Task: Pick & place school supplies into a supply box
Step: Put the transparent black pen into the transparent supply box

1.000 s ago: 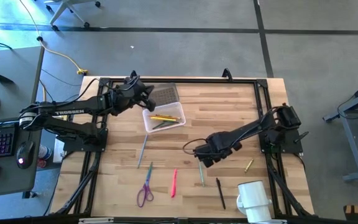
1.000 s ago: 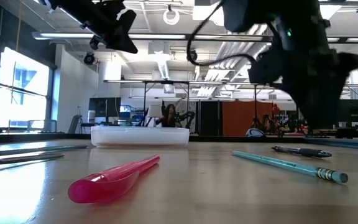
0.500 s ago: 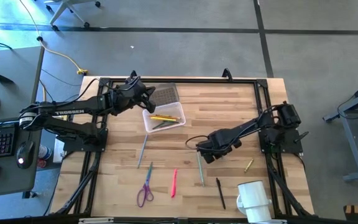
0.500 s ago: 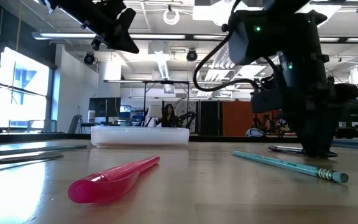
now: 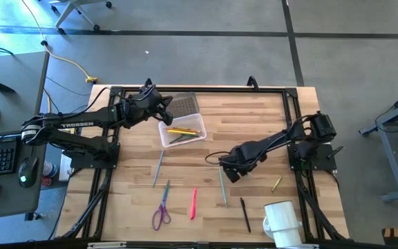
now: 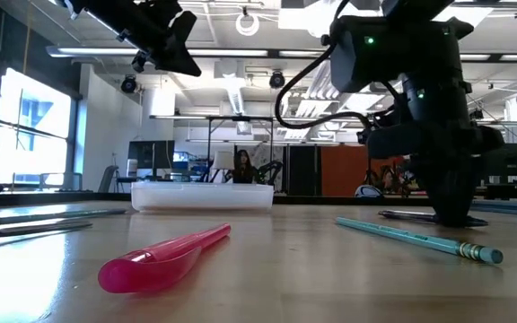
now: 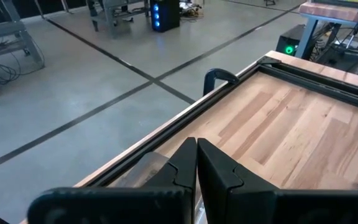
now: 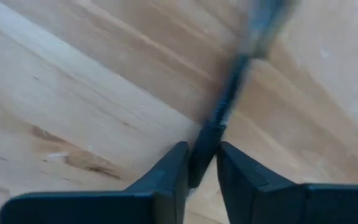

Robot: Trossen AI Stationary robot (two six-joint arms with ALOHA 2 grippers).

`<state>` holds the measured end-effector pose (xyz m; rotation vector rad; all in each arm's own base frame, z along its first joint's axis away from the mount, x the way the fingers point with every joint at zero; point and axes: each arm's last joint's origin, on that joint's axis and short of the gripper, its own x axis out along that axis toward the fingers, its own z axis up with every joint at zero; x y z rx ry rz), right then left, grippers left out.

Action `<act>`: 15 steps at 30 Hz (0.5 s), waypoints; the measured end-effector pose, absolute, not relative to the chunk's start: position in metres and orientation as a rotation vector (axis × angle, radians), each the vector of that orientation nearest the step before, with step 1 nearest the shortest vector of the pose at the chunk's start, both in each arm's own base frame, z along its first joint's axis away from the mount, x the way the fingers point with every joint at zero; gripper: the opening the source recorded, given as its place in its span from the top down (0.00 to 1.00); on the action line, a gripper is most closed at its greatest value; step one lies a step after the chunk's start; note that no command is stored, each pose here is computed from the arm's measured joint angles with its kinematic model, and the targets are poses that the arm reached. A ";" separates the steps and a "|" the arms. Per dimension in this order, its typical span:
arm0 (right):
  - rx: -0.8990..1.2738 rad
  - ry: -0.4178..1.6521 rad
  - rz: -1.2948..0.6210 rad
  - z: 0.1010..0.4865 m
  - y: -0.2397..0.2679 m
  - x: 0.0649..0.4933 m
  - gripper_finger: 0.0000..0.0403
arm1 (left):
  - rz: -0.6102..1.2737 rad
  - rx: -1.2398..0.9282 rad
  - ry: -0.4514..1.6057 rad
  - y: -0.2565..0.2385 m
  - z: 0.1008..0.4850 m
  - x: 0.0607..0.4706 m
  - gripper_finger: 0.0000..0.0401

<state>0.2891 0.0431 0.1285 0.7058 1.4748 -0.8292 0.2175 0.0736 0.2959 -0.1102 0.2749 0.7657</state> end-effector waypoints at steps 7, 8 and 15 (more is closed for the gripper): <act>0.460 1.260 -0.805 0.151 0.027 0.319 0.98 | 0.765 -0.111 0.269 0.074 0.296 0.218 0.88; 0.400 1.250 -0.801 0.156 0.023 0.322 0.97 | 0.765 -0.111 0.269 0.074 0.296 0.218 0.88; 0.091 1.089 -0.665 0.203 -0.018 0.362 0.97 | 0.765 -0.111 0.268 0.074 0.296 0.218 0.88</act>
